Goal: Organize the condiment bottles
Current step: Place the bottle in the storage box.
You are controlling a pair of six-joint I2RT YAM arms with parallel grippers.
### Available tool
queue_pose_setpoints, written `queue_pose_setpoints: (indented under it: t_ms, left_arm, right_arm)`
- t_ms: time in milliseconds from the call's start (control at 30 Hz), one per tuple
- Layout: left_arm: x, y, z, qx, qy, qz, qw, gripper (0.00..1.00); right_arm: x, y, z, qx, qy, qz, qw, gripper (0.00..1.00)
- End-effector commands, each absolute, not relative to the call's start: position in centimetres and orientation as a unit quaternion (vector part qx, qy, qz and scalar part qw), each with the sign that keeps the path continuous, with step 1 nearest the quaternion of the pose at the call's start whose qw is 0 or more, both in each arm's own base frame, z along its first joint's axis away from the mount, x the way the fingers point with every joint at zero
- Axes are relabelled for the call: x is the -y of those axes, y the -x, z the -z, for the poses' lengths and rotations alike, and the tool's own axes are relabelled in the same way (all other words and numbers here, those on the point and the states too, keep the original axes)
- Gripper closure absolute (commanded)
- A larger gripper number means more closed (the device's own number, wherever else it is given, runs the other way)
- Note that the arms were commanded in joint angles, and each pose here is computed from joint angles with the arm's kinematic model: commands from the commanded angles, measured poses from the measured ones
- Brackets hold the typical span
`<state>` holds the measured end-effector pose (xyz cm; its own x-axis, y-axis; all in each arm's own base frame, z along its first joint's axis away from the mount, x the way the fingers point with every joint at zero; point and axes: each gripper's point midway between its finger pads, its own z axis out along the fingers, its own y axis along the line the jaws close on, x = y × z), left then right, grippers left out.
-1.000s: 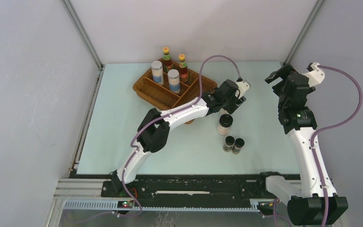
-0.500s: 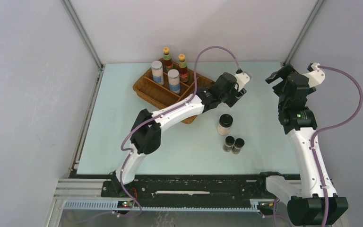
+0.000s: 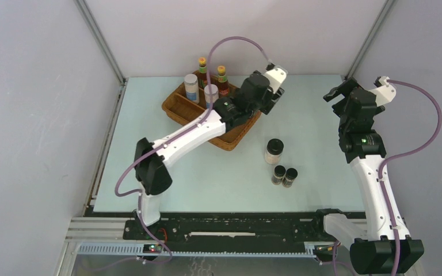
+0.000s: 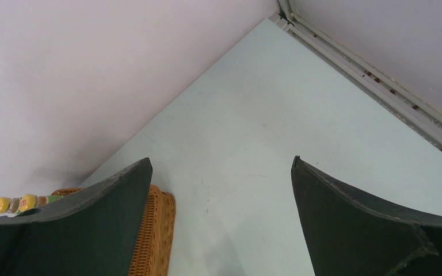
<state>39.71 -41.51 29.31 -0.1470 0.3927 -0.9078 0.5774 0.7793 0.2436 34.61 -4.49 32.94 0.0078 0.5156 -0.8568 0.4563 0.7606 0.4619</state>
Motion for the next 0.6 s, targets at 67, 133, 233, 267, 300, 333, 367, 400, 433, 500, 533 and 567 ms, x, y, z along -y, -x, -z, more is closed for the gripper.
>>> queue_pose_setpoints:
  t_ms: [67,133,233,267,300,333,367,400,433,500,533,567]
  left_arm:
    - [33.0,-41.6,-34.4,-0.767,-0.197,0.058,0.608,1.0]
    - [29.6,-42.6,-34.1,-0.78,-0.15,0.049,0.606,1.0]
    - [26.5,-43.5,-33.8,-0.788,-0.109,0.04,0.604,1.0]
    - [25.6,-43.8,-33.7,-0.79,-0.096,0.037,0.604,1.0]
    - [24.7,-44.0,-33.6,-0.791,-0.084,0.033,0.605,1.0]
    - [23.7,-44.4,-33.4,-0.793,-0.072,0.028,0.604,1.0]
    - [23.0,-44.6,-33.3,-0.795,-0.059,0.026,0.603,1.0]
    - [22.1,-44.9,-33.2,-0.797,-0.047,0.022,0.602,1.0]
    - [21.3,-45.1,-32.7,-0.799,-0.037,0.018,0.599,1.0]
    - [19.7,-45.5,-32.4,-0.802,-0.014,0.013,0.597,1.0]
    - [19.0,-45.6,-32.1,-0.804,-0.003,0.009,0.595,1.0]
    - [18.3,-45.7,-31.9,-0.805,0.009,0.006,0.593,1.0]
  right_arm:
    - [4.8,-34.9,-33.6,-0.695,-0.345,-0.024,0.631,0.0]
    - [4.7,-34.9,-33.7,-0.695,-0.344,-0.026,0.631,0.0]
    - [4.5,-34.9,-33.6,-0.697,-0.343,-0.029,0.63,0.0]
    - [4.5,-34.9,-33.6,-0.697,-0.343,-0.029,0.629,0.0]
    - [4.4,-34.9,-33.6,-0.697,-0.343,-0.03,0.63,0.0]
    - [4.4,-34.8,-33.6,-0.697,-0.342,-0.031,0.63,0.0]
    - [4.4,-34.8,-33.6,-0.697,-0.342,-0.031,0.629,0.0]
    - [4.3,-34.8,-33.6,-0.697,-0.342,-0.032,0.629,0.0]
    - [4.4,-34.8,-33.6,-0.697,-0.342,-0.031,0.629,0.0]
    - [4.4,-34.7,-33.6,-0.697,-0.342,-0.03,0.629,0.0]
    - [4.4,-34.7,-33.6,-0.698,-0.341,-0.03,0.629,0.0]
    - [4.4,-34.6,-33.6,-0.698,-0.342,-0.029,0.629,0.0]
